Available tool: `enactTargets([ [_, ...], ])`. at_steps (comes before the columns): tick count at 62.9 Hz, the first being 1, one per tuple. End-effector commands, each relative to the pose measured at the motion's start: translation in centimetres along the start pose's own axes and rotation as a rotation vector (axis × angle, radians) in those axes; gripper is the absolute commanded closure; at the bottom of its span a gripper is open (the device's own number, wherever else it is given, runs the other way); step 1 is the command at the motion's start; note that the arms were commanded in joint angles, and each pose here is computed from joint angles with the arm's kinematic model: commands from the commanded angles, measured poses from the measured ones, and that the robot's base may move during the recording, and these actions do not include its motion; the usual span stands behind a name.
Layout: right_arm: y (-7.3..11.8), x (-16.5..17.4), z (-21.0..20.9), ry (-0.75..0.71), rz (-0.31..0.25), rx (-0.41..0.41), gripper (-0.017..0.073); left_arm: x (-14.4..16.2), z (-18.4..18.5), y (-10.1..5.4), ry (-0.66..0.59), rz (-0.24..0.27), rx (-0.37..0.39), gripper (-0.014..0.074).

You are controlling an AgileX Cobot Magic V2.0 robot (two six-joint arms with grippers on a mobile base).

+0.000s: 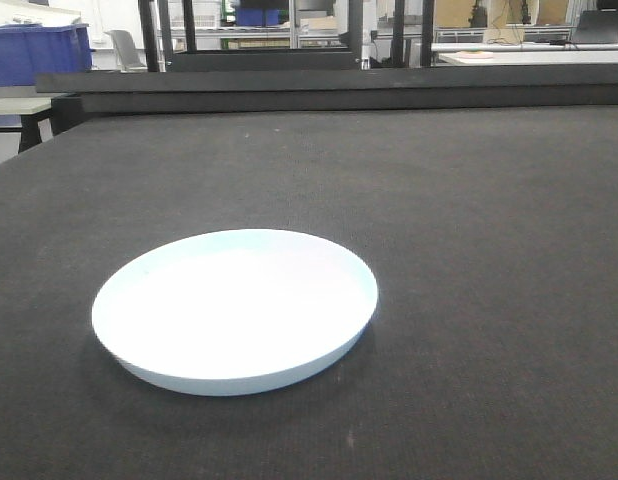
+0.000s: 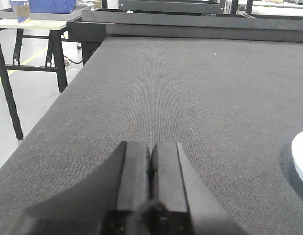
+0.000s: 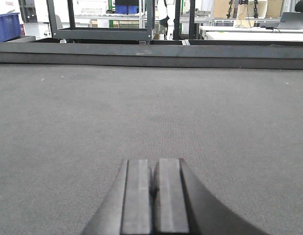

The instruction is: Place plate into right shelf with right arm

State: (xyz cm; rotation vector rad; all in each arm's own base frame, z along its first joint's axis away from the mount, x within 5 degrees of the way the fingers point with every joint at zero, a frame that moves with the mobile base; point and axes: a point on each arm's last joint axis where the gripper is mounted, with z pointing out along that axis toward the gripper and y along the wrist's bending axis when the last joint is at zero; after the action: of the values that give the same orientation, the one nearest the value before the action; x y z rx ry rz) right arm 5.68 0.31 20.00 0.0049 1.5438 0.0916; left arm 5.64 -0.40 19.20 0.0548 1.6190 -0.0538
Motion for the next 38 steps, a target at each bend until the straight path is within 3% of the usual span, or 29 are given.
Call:
enactTargets([
  [1,0.0,-1.1,-0.2,-0.106,-0.012,-0.001,0.0503,-0.6,0.0,0.0,-0.086,-0.009,0.006,0.0640],
  [21,0.0,-1.3,-0.2,-0.120,-0.012,-0.001,0.0503,-0.6,0.0,0.0,-0.086,-0.009,0.006,0.0640],
  [38,0.1,-2.9,-0.5,-0.305,-0.010,-0.008,0.0503,-0.6,0.0,0.0,-0.086,-0.009,0.006,0.0640],
])
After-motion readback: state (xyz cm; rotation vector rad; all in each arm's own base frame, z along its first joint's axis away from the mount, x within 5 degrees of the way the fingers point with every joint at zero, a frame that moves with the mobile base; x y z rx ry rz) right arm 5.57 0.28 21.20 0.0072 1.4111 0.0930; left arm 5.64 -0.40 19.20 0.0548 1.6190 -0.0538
